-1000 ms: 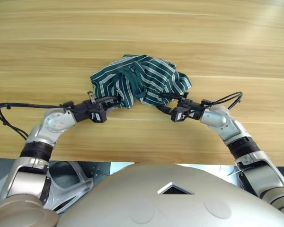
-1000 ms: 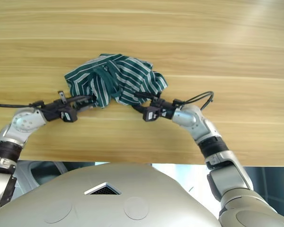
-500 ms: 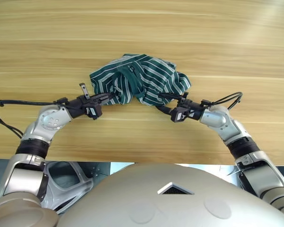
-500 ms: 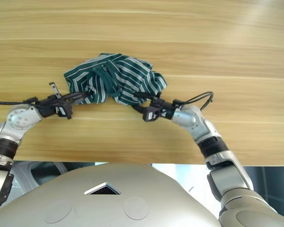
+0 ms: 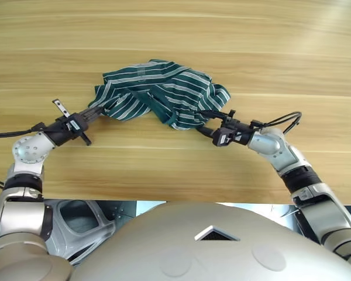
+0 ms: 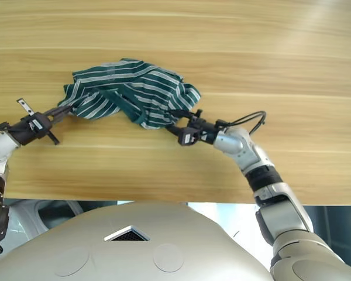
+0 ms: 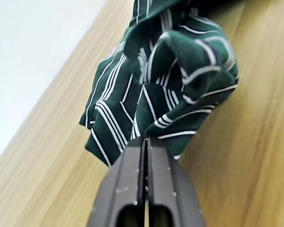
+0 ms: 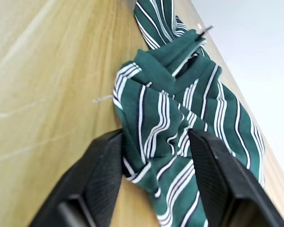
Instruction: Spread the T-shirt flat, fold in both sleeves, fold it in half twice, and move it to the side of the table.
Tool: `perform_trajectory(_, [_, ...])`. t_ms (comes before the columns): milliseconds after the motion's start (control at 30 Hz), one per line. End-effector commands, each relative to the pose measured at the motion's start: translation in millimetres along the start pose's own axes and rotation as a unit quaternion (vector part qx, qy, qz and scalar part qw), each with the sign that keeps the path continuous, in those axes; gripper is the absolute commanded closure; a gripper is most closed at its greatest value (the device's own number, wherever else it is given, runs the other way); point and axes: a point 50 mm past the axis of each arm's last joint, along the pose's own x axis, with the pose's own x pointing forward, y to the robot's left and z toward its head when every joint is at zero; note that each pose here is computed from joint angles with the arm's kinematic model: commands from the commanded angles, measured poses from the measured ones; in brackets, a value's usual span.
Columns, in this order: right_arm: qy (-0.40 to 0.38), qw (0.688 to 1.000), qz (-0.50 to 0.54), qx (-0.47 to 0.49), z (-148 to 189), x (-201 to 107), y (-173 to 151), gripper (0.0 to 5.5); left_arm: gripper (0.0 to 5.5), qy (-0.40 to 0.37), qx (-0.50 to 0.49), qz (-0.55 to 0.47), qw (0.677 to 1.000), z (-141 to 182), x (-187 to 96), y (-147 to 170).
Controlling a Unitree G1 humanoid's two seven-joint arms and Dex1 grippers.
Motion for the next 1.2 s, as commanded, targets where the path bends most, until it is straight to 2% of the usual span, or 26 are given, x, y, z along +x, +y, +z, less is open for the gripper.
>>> perform_trajectory(33, [0.093,0.995,0.029,0.011,-29.7,-23.3,4.4,3.15,5.48,0.025,-0.057,0.016,0.998,-11.9,-5.9,2.1])
perform_trajectory(233, [0.102,0.995,-0.008,0.02,-36.2,-45.7,-10.8,3.15,5.48,0.051,-0.082,0.065,0.993,-18.8,-4.9,14.1])
perform_trajectory(467, [0.087,0.993,-0.064,0.038,-35.8,-70.1,-32.0,3.15,5.48,0.047,-0.076,0.077,0.993,-17.3,5.1,13.2])
perform_trajectory(533, [0.069,0.996,-0.05,0.041,-30.5,-64.3,-26.7,3.15,5.48,0.014,-0.081,0.059,0.995,-11.8,10.9,7.5])
perform_trajectory(600, [0.059,0.996,-0.041,0.043,-27.6,-60.0,-22.9,3.15,5.48,-0.064,-0.1,0.044,0.992,0.1,12.4,5.4])
perform_trajectory(700, [0.052,0.997,-0.034,0.043,-25.3,-56.1,-21.0,3.15,5.48,-0.198,-0.152,0.056,0.967,15.4,-2.9,24.3])
perform_trajectory(767, [0.04,0.998,-0.031,0.043,-20.9,-52.6,-20.8,3.15,5.48,-0.235,-0.172,0.062,0.955,16.3,-12.6,33.5])
perform_trajectory(867, [-0.006,0.999,-0.031,0.038,-4.7,-46.8,-23.1,3.15,4.97,-0.239,-0.18,0.046,0.953,13.5,-15.9,31.2])
perform_trajectory(1000, [-0.108,0.993,-0.021,0.033,31.1,-35.5,-24.1,3.15,4.34,-0.224,-0.173,0.05,0.958,12.1,-8.8,30.0])
perform_trajectory(1200, [-0.148,0.988,-0.003,0.036,49.5,1.5,-24.1,3.15,3.48,-0.162,-0.157,0.021,0.974,6.1,3.0,16.8])
